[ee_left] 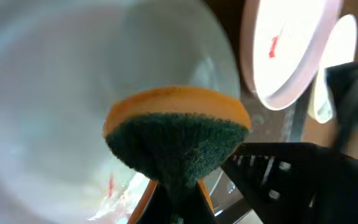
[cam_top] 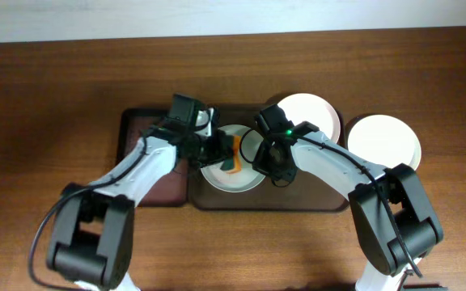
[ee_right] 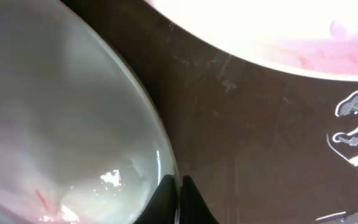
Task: Clean dirty plates on tray and stack at the side
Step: 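Wipe the plate with the sponge and return sponge to left tray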
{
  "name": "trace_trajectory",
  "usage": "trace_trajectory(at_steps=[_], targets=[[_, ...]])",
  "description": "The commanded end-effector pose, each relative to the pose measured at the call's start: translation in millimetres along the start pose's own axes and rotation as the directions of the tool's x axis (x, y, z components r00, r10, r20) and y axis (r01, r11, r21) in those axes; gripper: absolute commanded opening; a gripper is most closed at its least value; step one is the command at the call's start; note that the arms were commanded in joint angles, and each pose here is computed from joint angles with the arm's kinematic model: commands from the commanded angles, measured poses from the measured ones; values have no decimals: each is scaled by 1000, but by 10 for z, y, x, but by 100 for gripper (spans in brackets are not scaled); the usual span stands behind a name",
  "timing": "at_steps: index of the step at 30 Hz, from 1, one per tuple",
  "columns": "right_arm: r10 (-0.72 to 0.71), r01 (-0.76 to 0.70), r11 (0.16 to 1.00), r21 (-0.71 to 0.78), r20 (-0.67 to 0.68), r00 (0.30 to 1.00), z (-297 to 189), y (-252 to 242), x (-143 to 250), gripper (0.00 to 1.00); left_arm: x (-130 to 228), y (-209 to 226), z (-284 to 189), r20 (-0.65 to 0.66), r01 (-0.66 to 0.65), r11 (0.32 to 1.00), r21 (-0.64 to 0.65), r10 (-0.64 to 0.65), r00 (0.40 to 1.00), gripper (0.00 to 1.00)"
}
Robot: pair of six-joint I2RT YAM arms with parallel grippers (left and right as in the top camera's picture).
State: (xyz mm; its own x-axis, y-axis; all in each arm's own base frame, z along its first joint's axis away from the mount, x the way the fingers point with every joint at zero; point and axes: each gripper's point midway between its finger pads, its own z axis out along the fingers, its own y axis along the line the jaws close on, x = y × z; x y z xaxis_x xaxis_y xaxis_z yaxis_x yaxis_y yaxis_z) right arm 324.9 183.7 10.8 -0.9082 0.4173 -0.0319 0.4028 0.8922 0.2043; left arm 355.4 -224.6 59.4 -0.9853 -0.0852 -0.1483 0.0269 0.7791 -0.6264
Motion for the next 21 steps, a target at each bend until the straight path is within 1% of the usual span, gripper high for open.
trace_trajectory(at_steps=[1, 3, 5, 6, 7, 8, 11, 13, 14, 15, 16, 17, 18, 19, 21], targets=[[-3, 3, 999, 46, -5, 1000, 69, -117, 17, 4, 127, -23, 257, -67, 68, 998, 15, -67, 996, 0], [-3, 3, 999, 46, -5, 1000, 69, -118, 18, 4, 165, 55, 345, -81, 75, 997, -10, -76, 994, 0], [-3, 3, 999, 46, -6, 1000, 69, -118, 19, 4, 119, 349, 331, -26, 79, 983, -164, -84, 996, 0], [-3, 3, 999, 47, -7, 1000, 69, -121, 21, 4, 91, 420, 314, -10, 65, 978, -199, -69, 998, 0], [-2, 3, 999, 48, -7, 1000, 68, -123, 23, 4, 25, 471, 271, 1, 33, 977, -213, -34, 999, 0], [-2, 3, 999, 48, -7, 1000, 68, -123, 23, 4, -27, 499, 215, 12, 30, 976, -215, -28, 1000, 0], [-3, 3, 999, 48, -7, 1000, 68, -123, 22, 4, -251, 436, -152, 101, -33, 971, -235, 58, 993, 0], [-3, 3, 999, 48, -6, 1000, 68, -123, 21, 4, -264, 216, -450, 128, -142, 964, -226, 174, 976, 0], [-3, 4, 999, 49, -6, 1000, 68, -124, 21, 4, -266, 235, -632, 133, -195, 943, -271, 237, 962, 0], [-30, 30, 998, 48, -2, 1000, 69, -121, 11, 5, -291, 341, -790, 145, -195, 923, -331, 253, 956, 0], [-35, 34, 998, 53, 3, 999, 68, -128, 0, 9, -315, 477, -939, 152, -179, 909, -376, 251, 956, 0], [-39, 39, 998, 44, 10, 999, 69, -106, -17, 13, -354, 785, -1132, 171, -102, 878, -467, 203, 964, 0], [-62, 62, 997, 39, 15, 998, 70, -92, -29, 15, -372, 1028, -1263, 180, -50, 839, -541, 174, 968, 0], [-92, 92, 995, 36, 17, 996, 70, -82, -38, 20, -375, 1152, -1309, 157, -68, 820, -568, 190, 969, 0], [-147, 145, 988, 54, 35, 989, 68, -106, -76, 19, -347, 1256, -1220, 98, -114, 806, -580, 208, 973, 0]])
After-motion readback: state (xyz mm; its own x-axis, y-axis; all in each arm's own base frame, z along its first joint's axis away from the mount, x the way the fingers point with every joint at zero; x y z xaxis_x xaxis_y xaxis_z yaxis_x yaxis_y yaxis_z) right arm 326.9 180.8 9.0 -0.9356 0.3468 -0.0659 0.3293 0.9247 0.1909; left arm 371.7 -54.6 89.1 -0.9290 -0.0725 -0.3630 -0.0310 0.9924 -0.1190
